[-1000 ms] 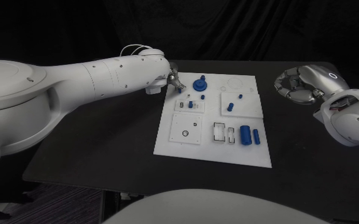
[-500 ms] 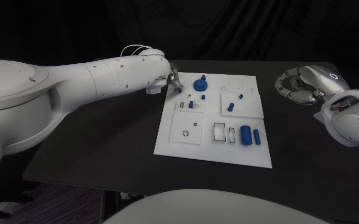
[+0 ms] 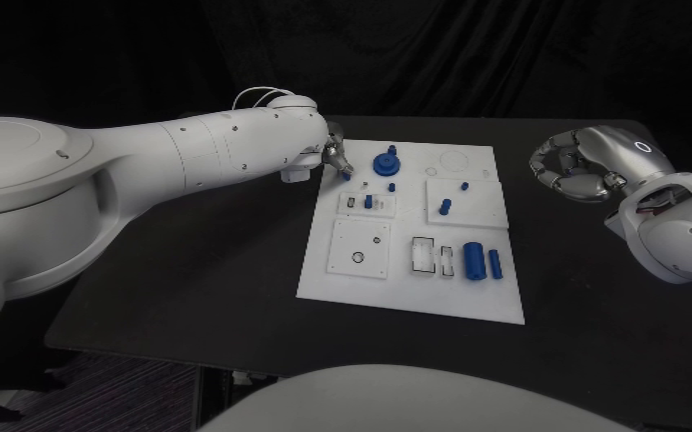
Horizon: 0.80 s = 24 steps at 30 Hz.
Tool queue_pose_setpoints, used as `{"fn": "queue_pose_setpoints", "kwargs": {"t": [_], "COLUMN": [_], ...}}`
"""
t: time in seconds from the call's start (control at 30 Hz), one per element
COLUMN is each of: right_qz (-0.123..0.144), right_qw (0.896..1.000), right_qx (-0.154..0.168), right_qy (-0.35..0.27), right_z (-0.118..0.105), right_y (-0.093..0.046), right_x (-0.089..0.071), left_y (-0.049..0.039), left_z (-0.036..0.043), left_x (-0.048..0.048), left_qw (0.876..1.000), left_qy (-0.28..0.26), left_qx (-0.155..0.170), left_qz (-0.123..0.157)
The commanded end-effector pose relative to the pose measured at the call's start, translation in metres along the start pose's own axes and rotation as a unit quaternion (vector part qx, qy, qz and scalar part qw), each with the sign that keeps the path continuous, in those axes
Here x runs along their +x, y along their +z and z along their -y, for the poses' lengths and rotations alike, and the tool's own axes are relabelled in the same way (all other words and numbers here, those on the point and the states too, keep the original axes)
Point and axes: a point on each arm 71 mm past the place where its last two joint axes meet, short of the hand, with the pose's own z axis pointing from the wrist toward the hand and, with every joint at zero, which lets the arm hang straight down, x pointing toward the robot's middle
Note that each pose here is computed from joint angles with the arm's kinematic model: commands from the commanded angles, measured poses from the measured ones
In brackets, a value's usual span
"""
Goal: Assemble the parts on the task board
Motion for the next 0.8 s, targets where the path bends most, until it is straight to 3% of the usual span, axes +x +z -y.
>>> {"fn": "queue_pose_setpoints", "kwargs": {"t": [0.03, 0.47, 0.8], "right_qz": [-0.001, -0.001, 0.000], "right_qw": [1.000, 1.000, 1.000], "right_qx": [0.005, 0.007, 0.011], "right_qy": [-0.002, -0.002, -0.003], "right_z": [0.000, 0.001, 0.003], "right_y": [-0.001, 0.000, -0.001], "right_x": [0.000, 0.001, 0.000], "left_y": [0.0002, -0.0033, -0.0123], "left_z": [0.0022, 0.0035, -0.0027], "left_x": [0.0029, 0.0034, 0.0064], "left_qw": [1.000, 1.000, 0.999], "left_qy": [0.006, -0.005, -0.026], "left_qx": [0.010, 0.018, -0.002], "left_qz": [-0.010, 0.012, 0.037]}}
